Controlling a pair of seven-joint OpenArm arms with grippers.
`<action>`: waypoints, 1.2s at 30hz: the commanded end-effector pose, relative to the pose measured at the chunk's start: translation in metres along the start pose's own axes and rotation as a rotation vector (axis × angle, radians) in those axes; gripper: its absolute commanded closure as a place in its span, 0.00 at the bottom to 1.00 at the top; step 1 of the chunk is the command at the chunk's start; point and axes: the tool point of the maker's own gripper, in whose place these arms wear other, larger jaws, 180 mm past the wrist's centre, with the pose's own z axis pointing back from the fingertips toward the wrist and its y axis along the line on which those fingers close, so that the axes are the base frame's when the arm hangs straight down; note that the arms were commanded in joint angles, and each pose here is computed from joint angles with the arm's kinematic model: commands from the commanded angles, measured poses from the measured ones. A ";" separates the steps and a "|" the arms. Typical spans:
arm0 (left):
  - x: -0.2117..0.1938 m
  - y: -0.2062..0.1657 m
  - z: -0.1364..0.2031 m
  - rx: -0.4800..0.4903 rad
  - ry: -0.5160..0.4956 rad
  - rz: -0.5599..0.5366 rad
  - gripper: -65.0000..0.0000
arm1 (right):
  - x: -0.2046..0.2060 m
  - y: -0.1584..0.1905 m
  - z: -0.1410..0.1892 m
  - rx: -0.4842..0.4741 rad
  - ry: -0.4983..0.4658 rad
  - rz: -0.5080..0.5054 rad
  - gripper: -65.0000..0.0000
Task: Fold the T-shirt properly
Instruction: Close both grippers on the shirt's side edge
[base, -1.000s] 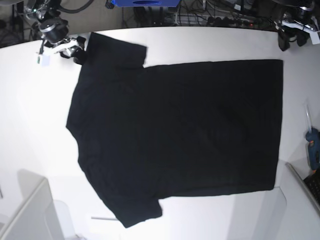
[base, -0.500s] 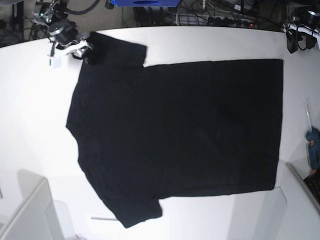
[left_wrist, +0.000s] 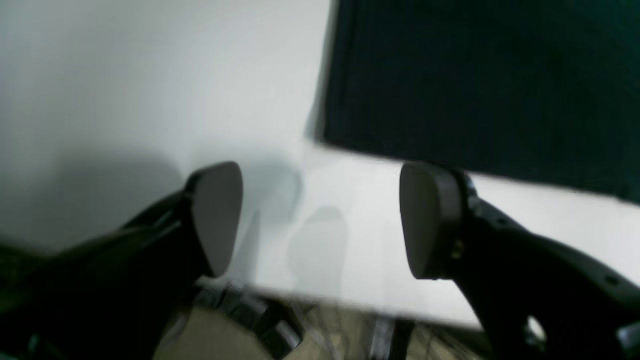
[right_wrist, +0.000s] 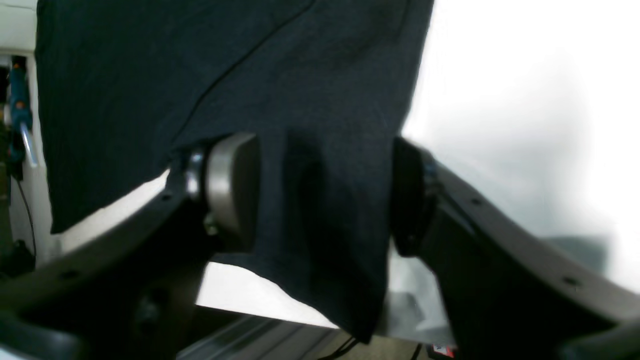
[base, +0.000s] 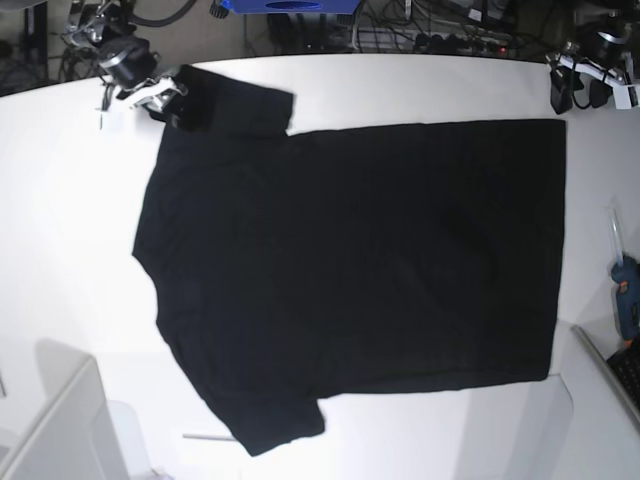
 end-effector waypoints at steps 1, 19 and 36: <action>0.008 0.003 0.003 0.001 -0.027 -0.004 0.28 | -0.023 -0.015 0.002 -0.066 0.100 0.000 0.54; -0.004 0.011 -0.031 0.002 -0.032 0.130 0.29 | -0.027 -0.017 -0.004 -0.060 0.117 -0.016 1.00; -0.012 -0.015 -0.059 -0.028 0.008 0.169 0.29 | -0.028 -0.018 -0.003 -0.062 0.118 -0.015 1.00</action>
